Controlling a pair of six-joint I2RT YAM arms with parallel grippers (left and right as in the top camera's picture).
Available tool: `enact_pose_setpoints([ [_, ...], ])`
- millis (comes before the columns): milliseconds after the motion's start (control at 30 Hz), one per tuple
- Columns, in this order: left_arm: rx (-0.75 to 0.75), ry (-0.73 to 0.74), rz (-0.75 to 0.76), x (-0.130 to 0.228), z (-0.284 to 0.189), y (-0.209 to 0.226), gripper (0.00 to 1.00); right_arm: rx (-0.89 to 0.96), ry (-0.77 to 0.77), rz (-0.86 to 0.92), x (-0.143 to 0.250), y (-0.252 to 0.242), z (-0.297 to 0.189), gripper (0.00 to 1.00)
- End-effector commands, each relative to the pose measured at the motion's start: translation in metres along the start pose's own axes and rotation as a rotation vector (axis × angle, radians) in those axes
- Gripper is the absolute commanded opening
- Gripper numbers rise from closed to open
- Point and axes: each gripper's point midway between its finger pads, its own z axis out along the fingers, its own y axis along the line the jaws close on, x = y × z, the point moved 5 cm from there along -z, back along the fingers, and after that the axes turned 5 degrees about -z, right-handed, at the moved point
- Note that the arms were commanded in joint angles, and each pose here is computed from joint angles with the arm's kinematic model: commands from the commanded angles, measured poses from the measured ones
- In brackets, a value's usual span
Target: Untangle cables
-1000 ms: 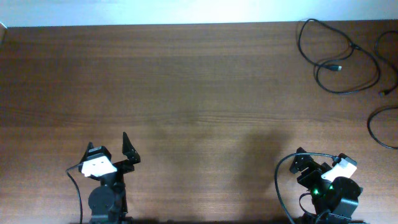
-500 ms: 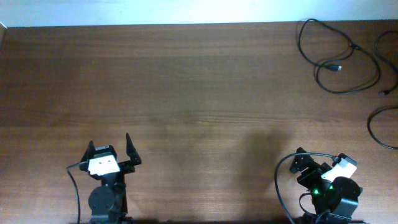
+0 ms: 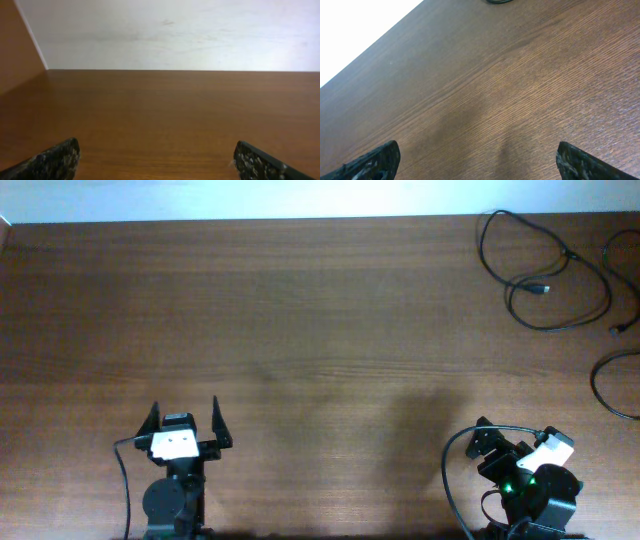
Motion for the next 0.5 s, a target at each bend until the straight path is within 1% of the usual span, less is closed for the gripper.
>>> enact_pose_setpoints([
  [0, 0.078, 0.010, 0.050, 0.0025, -0.0006, -0.0089, 0.98, 0.001, -0.004, -0.004, 0.0005, -0.0002, 0.0005, 0.99],
  [467, 0.073, 0.010, 0.033, 0.0025, -0.0006, -0.0082, 0.98, 0.001, -0.004, -0.004, 0.0005, -0.0002, 0.0005, 0.99],
])
